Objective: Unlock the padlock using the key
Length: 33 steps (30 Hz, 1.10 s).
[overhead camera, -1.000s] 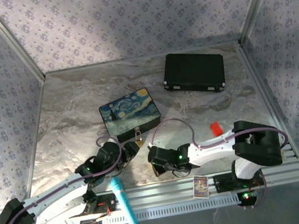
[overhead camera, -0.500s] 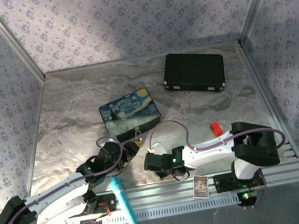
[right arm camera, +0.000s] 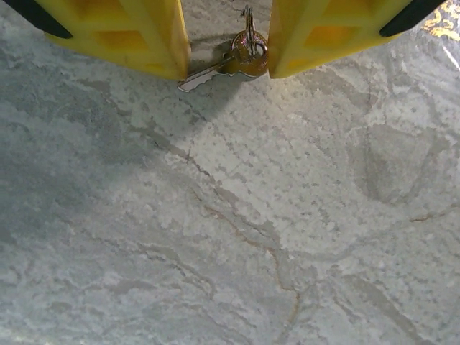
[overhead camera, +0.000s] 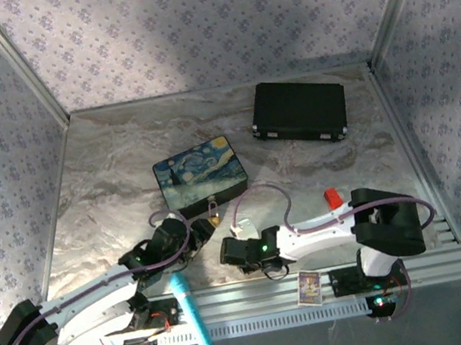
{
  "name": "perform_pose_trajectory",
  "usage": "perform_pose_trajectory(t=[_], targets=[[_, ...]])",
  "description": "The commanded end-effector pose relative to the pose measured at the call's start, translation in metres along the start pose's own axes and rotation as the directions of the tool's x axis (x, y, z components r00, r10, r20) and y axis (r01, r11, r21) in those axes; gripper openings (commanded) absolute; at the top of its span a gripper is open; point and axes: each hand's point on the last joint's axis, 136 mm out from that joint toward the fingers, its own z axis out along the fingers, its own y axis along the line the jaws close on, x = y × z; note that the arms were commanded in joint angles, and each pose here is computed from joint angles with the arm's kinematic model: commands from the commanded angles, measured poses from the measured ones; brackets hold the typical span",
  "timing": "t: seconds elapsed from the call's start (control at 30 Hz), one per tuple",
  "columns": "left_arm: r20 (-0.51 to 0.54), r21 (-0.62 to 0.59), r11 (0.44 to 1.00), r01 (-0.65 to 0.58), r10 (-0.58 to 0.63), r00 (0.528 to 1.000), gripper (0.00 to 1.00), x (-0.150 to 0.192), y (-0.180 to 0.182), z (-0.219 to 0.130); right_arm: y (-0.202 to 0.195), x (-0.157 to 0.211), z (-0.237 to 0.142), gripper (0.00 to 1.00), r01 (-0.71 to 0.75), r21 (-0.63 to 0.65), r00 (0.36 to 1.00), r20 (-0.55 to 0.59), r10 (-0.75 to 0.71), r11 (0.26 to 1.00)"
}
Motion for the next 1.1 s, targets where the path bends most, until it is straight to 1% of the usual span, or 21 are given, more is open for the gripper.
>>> perform_pose_trajectory(t=[0.0, 0.1, 0.13, 0.2, 0.27, 0.37, 0.43, 0.6, 0.67, 0.8, 0.83, 0.97, 1.07], targets=[[0.024, -0.002, 1.000, -0.014, 0.014, 1.000, 0.71, -0.004, -0.005, -0.002, -0.029, 0.016, 0.009, 0.35, -0.001, 0.183, 0.999, -0.041, 0.009, 0.983], [0.030, -0.007, 1.000, -0.013, 0.013, 0.999, 0.71, -0.005, -0.003, -0.003, -0.038, 0.029, 0.013, 0.32, 0.017, 0.248, 0.997, -0.080, 0.004, 0.969], [0.033, -0.008, 1.000, -0.013, 0.014, 0.999, 0.71, -0.006, -0.003, -0.003, -0.046, 0.033, 0.011, 0.31, 0.028, 0.286, 0.996, -0.095, -0.001, 0.958], [0.038, -0.011, 1.000, -0.014, 0.014, 0.999, 0.71, -0.006, -0.002, -0.003, -0.056, 0.038, 0.008, 0.31, 0.034, 0.323, 0.995, -0.103, 0.000, 0.946], [0.040, -0.010, 1.000, -0.014, 0.014, 0.999, 0.71, -0.007, -0.003, -0.004, -0.059, 0.039, 0.006, 0.30, 0.029, 0.311, 0.995, -0.098, 0.002, 0.950], [0.046, -0.013, 1.000, -0.016, 0.017, 0.999, 0.71, -0.008, -0.002, -0.003, -0.052, 0.039, 0.010, 0.26, -0.001, 0.231, 0.996, -0.090, 0.023, 0.973], [0.047, -0.013, 1.000, -0.015, 0.016, 0.999, 0.71, -0.008, -0.003, -0.003, -0.047, 0.040, 0.015, 0.20, -0.008, 0.198, 0.996, -0.090, 0.027, 0.980], [0.048, -0.016, 1.000, -0.015, 0.016, 0.999, 0.71, -0.008, -0.001, -0.004, -0.044, 0.045, 0.019, 0.05, 0.010, 0.179, 0.995, -0.100, 0.008, 0.984], [0.049, -0.012, 1.000, -0.020, 0.021, 0.999, 0.71, -0.008, -0.002, -0.004, -0.045, 0.044, 0.019, 0.00, 0.001, 0.150, 0.996, -0.092, 0.013, 0.989], [0.042, 0.012, 0.998, -0.068, 0.067, 0.997, 0.68, -0.008, -0.013, -0.004, -0.044, 0.035, 0.013, 0.00, 0.009, 0.064, 0.998, -0.063, -0.005, 0.998], [0.038, 0.020, 0.996, -0.092, 0.091, 0.995, 0.65, -0.008, -0.018, -0.004, -0.043, 0.030, 0.010, 0.00, 0.015, 0.033, 0.999, -0.049, -0.013, 0.999], [0.007, 0.071, 0.977, -0.200, 0.200, 0.980, 0.58, -0.003, -0.038, 0.000, -0.033, 0.013, -0.003, 0.00, 0.087, -0.127, 0.996, 0.023, -0.084, 0.988], [-0.050, 0.109, 0.963, -0.246, 0.252, 0.966, 0.57, 0.007, -0.055, 0.007, -0.033, 0.007, -0.008, 0.00, 0.136, -0.260, 0.991, 0.036, -0.131, 0.956]])
